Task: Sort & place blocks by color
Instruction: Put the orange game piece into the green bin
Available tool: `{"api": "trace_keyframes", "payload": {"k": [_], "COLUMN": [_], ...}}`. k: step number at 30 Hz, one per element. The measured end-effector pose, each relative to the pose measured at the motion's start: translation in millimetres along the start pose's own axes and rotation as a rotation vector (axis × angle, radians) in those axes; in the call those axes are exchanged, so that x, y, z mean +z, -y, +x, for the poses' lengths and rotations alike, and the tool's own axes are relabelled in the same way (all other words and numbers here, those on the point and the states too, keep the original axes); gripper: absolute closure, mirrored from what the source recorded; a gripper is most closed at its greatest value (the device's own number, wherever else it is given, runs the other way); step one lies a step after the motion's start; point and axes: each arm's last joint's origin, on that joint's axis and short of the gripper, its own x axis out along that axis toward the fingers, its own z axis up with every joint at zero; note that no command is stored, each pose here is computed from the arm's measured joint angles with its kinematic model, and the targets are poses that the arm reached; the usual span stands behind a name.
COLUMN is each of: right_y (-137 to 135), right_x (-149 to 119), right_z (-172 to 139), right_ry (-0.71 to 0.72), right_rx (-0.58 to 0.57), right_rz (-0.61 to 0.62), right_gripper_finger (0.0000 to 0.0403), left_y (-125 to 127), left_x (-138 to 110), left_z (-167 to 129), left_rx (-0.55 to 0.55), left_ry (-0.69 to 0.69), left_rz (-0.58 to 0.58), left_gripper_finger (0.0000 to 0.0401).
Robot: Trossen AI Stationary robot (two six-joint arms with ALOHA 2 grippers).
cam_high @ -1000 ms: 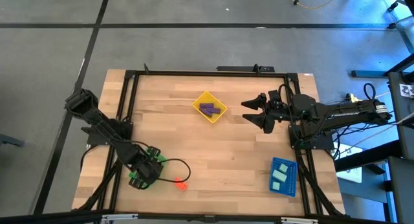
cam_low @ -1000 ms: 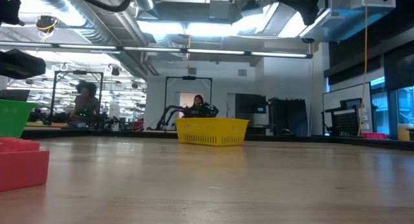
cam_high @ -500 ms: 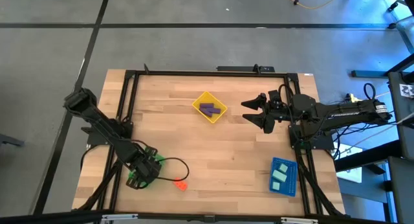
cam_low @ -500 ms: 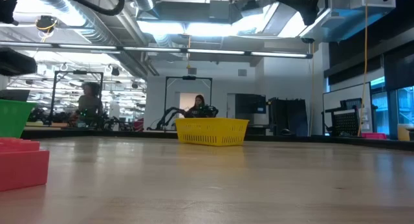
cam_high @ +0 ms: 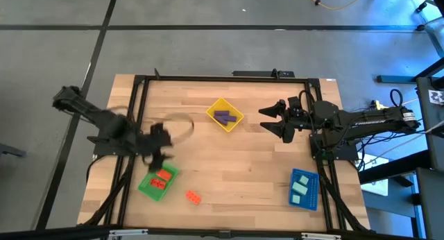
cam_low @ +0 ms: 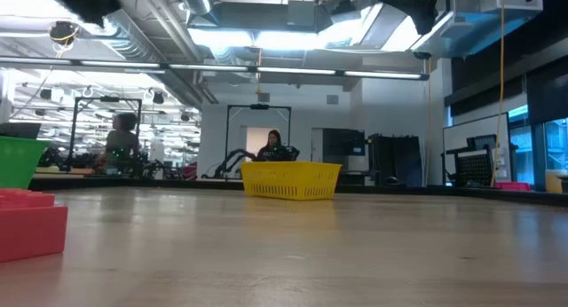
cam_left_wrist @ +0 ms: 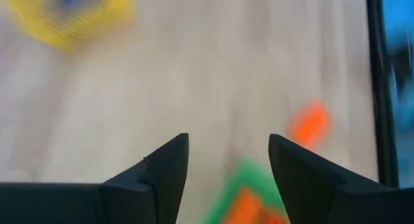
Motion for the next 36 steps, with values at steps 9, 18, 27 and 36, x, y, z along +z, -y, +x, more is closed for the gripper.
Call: {"api": "trace_keyframes", "payload": {"k": [9, 18, 27, 36], "right_y": [0, 0, -1, -1], "right_x": [1, 1, 1, 1], "right_z": [0, 0, 0, 0], "right_ry": [0.008, 0.012, 0.008, 0.002], "right_rx": [-0.005, -0.002, 0.007, 0.022], "right_rz": [-0.025, -0.023, -0.051, -0.076], "right_gripper_finger": [0.0030, 0.0031, 0.0030, 0.0030], "left_y": [-47, -62, -48, -45], "left_x": [62, 102, 117, 120], "left_z": [-35, -36, -4, -2], "left_rx": [0.059, -0.063, -0.171, -0.144], "left_ry": [0.607, 0.885, 0.874, 0.907], "left_rz": [-0.108, -0.020, 0.024, 0.007], "left_gripper_finger": [0.0197, 0.0197, 0.0197, 0.0197]}}
